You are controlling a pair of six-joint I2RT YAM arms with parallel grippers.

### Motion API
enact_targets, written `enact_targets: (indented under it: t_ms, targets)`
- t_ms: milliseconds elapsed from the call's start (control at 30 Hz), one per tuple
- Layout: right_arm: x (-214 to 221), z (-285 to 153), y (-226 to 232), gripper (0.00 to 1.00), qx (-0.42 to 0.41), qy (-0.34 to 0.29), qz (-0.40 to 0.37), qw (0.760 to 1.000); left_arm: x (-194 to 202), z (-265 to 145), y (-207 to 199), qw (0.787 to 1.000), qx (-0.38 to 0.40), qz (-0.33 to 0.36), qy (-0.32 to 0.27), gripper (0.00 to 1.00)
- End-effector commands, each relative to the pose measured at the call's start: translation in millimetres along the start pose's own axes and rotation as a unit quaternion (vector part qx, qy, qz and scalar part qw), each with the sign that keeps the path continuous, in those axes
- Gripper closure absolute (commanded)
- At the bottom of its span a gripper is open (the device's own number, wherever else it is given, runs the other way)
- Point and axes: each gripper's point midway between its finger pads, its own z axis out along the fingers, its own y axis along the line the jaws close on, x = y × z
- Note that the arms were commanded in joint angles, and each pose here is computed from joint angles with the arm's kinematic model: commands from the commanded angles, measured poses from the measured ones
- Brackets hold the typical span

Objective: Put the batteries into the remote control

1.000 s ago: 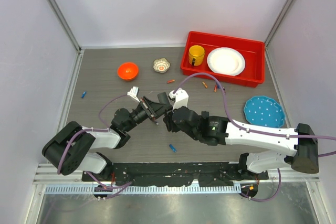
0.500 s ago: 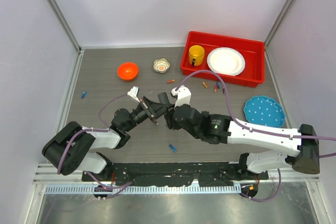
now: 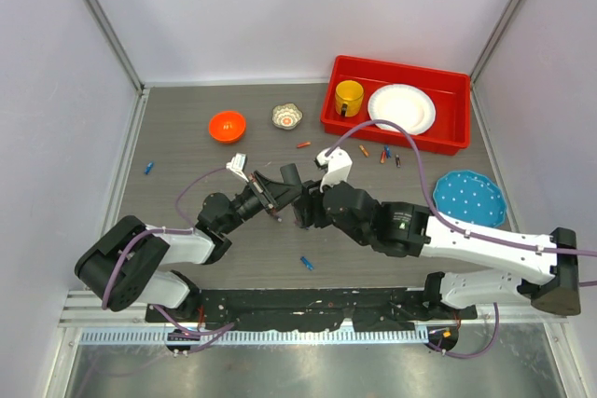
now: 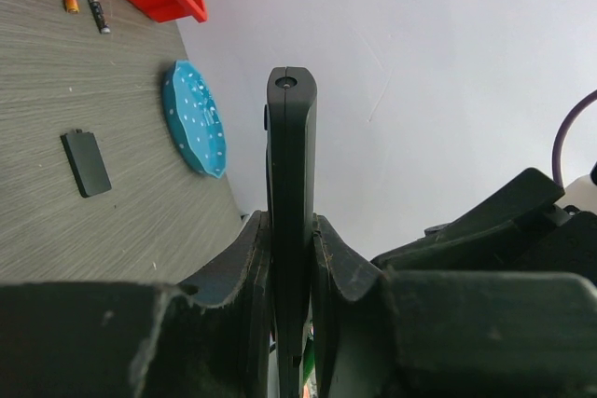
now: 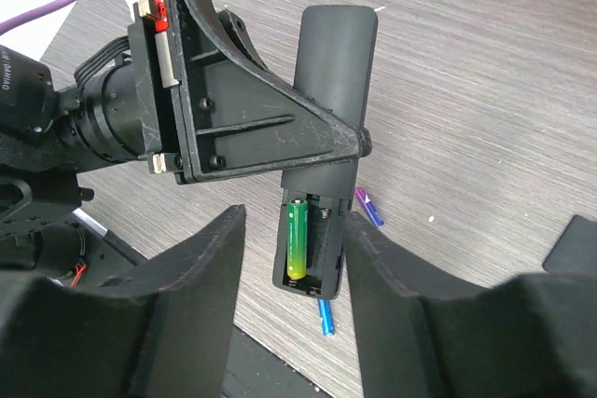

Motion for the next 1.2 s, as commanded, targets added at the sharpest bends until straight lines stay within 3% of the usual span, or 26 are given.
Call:
enact_targets:
  t_ms: [0, 67, 267, 533, 767, 1167]
  targets:
    - [-38, -19, 5, 0.44, -0.014, -0.052, 0.051, 0.997, -9, 0, -48, 0.994, 0.100, 0.042, -0.021, 1.00]
    - [-37, -24, -3, 0.34, -0.011, -0.061, 0.079, 0.995, -10, -1, -49, 0.994, 0.101, 0.043, -0.024, 1.00]
    - [-33, -21, -15, 0.19, -0.054, -0.051, 0.180, 0.981, -16, 3, -56, 0.992, 0.109, 0.048, -0.039, 1.00]
    - [-16, -4, -33, 0.17, -0.128, 0.017, 0.331, 0.935, -27, 12, -63, 0.989, 0.120, 0.054, -0.060, 1.00]
    - [-14, 1, -21, 0.16, -0.169, 0.033, 0.360, 0.917, -30, 16, -62, 0.989, 0.123, 0.056, -0.067, 1.00]
    - [0, 14, -20, 0.16, -0.165, 0.059, 0.361, 0.916, -32, 18, -68, 0.987, 0.132, 0.062, -0.068, 1.00]
